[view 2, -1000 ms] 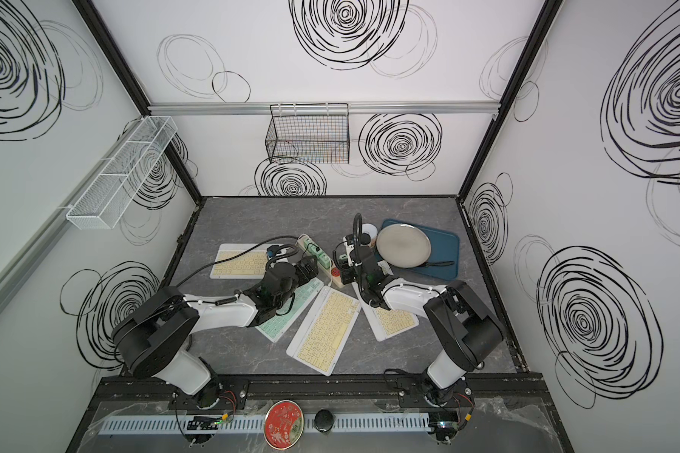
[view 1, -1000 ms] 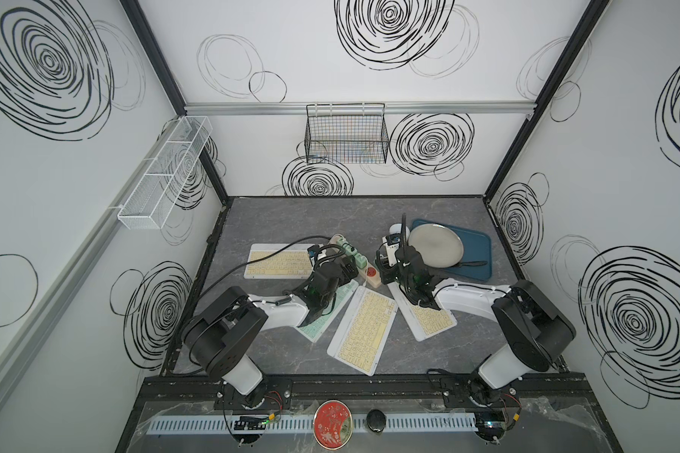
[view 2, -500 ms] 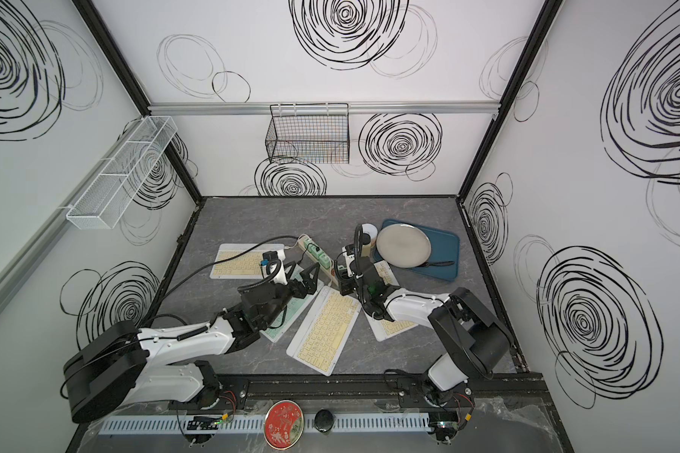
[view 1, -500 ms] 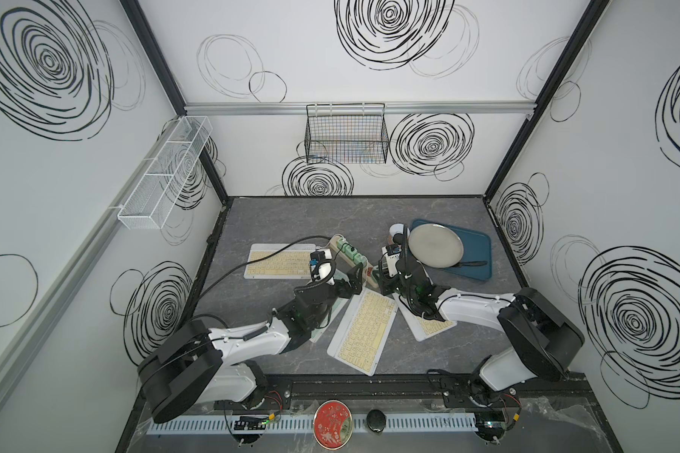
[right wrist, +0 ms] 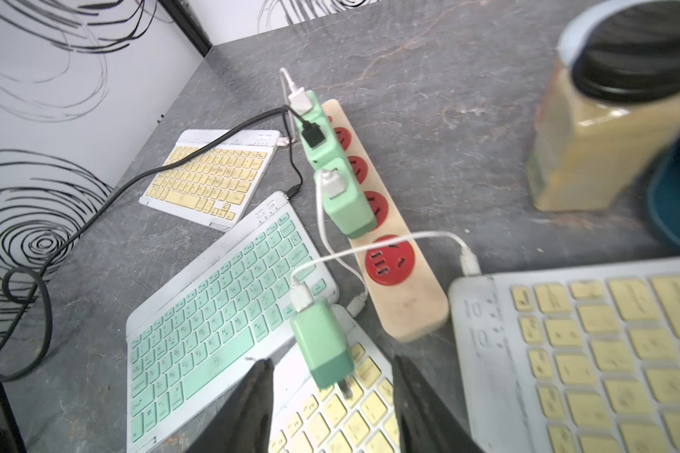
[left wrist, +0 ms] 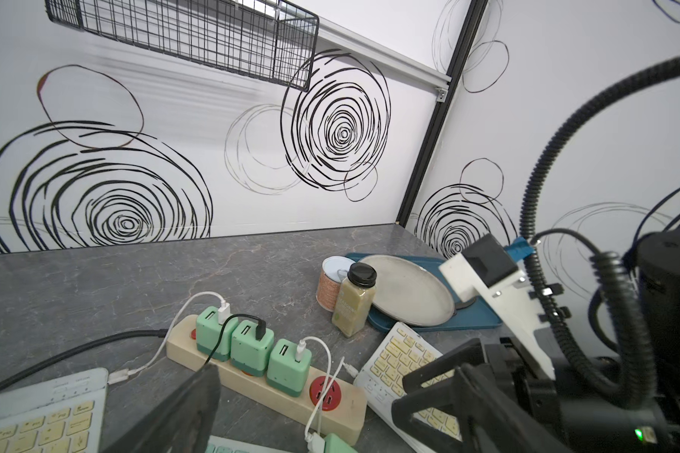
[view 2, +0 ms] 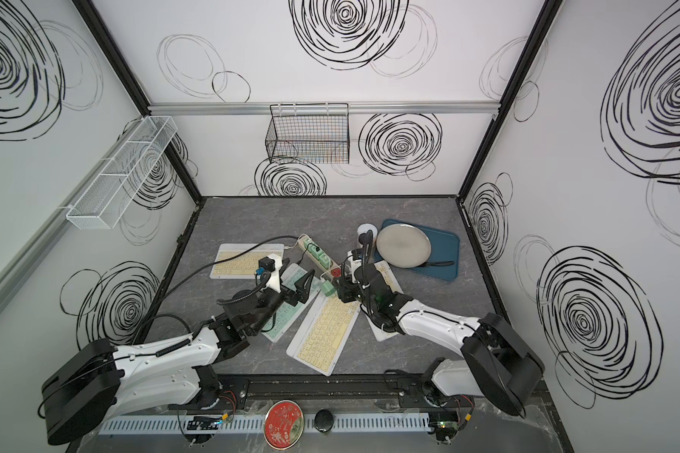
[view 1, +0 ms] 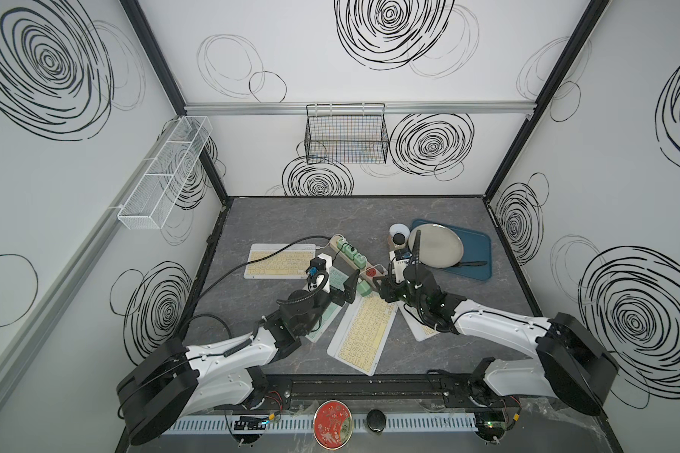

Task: Unplug the wireless keyboard
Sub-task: Place the plug for the keyboard, then pick up the keyboard from the center of the board.

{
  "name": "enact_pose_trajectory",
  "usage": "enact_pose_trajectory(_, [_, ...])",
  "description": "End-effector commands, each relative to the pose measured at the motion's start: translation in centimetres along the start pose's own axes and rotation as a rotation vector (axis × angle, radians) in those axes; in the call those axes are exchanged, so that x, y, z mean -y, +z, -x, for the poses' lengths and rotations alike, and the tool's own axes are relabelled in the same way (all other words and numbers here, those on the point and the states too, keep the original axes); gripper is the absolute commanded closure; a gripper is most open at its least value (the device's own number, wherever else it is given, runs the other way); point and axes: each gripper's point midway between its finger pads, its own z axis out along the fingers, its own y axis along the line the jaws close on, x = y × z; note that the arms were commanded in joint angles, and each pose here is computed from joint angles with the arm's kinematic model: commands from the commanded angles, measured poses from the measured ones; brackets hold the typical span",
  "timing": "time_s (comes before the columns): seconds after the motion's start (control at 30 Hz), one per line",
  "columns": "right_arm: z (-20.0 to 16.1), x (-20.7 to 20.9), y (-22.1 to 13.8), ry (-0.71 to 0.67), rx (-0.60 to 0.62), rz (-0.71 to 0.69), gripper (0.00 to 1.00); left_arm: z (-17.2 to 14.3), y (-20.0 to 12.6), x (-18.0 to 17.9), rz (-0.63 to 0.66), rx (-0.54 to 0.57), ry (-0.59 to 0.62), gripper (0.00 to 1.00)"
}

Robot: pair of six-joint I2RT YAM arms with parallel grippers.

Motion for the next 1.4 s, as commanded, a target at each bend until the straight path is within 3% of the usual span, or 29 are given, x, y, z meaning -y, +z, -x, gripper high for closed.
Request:
enact_pose_trajectory(0.0, [-0.4, 2.6, -1.9, 0.043, 0.022, -0.145, 0.45, 3.0, 0.5, 1.0, -0.092, 0.066, -0.104, 0.06])
enact_pose_trajectory(0.07, [-0.3, 4.1, -2.8, 0.008, 0.027, -0.244, 0.43, 3.4, 0.9, 1.3, -0.134, 0.055, -0.109, 0.06])
enact_pose_trajectory(0.17, [-0.6, 6.0, -4.5, 0.089, 0.005, -0.361, 0.38, 3.8, 2.1, 1.9, -0.165, 0.002, -0.091, 0.06])
enact_pose_trajectory(0.27, [-0.5, 6.7, -6.4, 0.243, 0.063, -0.348, 0.32, 4.3, 3.3, 2.1, -0.162, -0.034, -0.088, 0.06])
enact_pose_trajectory(0.43, [-0.5, 8.0, -9.6, 0.473, 0.300, -0.207, 0.23, 3.4, 5.1, 5.1, -0.208, -0.130, -0.005, 0.06])
enact_pose_trajectory(0.5, [-1.1, 8.8, -10.8, 0.559, 0.342, -0.167, 0.20, 2.3, 5.9, 6.6, -0.196, -0.206, 0.089, 0.06])
enact_pose_trajectory(0.57, [-1.1, 8.5, -11.6, 0.560, 0.356, -0.117, 0.21, 1.1, 6.5, 8.2, -0.225, -0.273, 0.221, 0.06])
enact_pose_trajectory(0.63, [-1.2, 8.3, -12.2, 0.509, 0.342, -0.115, 0.22, 0.0, 6.9, 9.3, -0.273, -0.328, 0.370, 0.06])
enact_pose_trajectory(0.8, [-2.5, 9.5, -12.1, 0.317, 0.198, -0.283, 0.25, -1.5, 8.5, 9.8, -0.368, -0.344, 0.671, 0.06])
enact_pose_trajectory(0.9, [-3.1, 8.8, -10.7, 0.295, 0.133, -0.271, 0.26, -5.8, 7.2, 10.6, -0.571, -0.389, 1.006, 0.07])
enact_pose_trajectory(0.97, [-3.4, 8.1, -9.6, 0.275, 0.115, -0.247, 0.26, -6.5, 7.7, 10.0, -0.561, -0.392, 1.094, 0.06])
enact_pose_trajectory(1.03, [-3.6, 8.0, -8.8, 0.263, 0.108, -0.246, 0.26, -6.5, 8.8, 9.3, -0.579, -0.443, 1.071, 0.13])
enact_pose_trajectory(1.1, [-3.7, 8.0, -8.3, 0.252, 0.109, -0.251, 0.26, -6.1, 10.2, 8.5, -0.606, -0.540, 1.004, 0.36])
enact_pose_trajectory(1.13, [-3.7, 7.9, -8.1, 0.245, 0.111, -0.248, 0.25, -6.7, 10.6, 8.1, -0.636, -0.616, 0.976, 0.42])
enact_pose_trajectory(1.27, [-3.4, 7.6, -7.6, 0.222, 0.120, -0.240, 0.25, -10.1, 11.8, 6.7, -0.630, -0.820, 0.957, 0.41])
enact_pose_trajectory(1.37, [-3.0, 7.5, -7.8, 0.218, 0.137, -0.238, 0.25, -11.6, 11.9, 7.0, -0.670, -0.869, 0.954, 0.40])
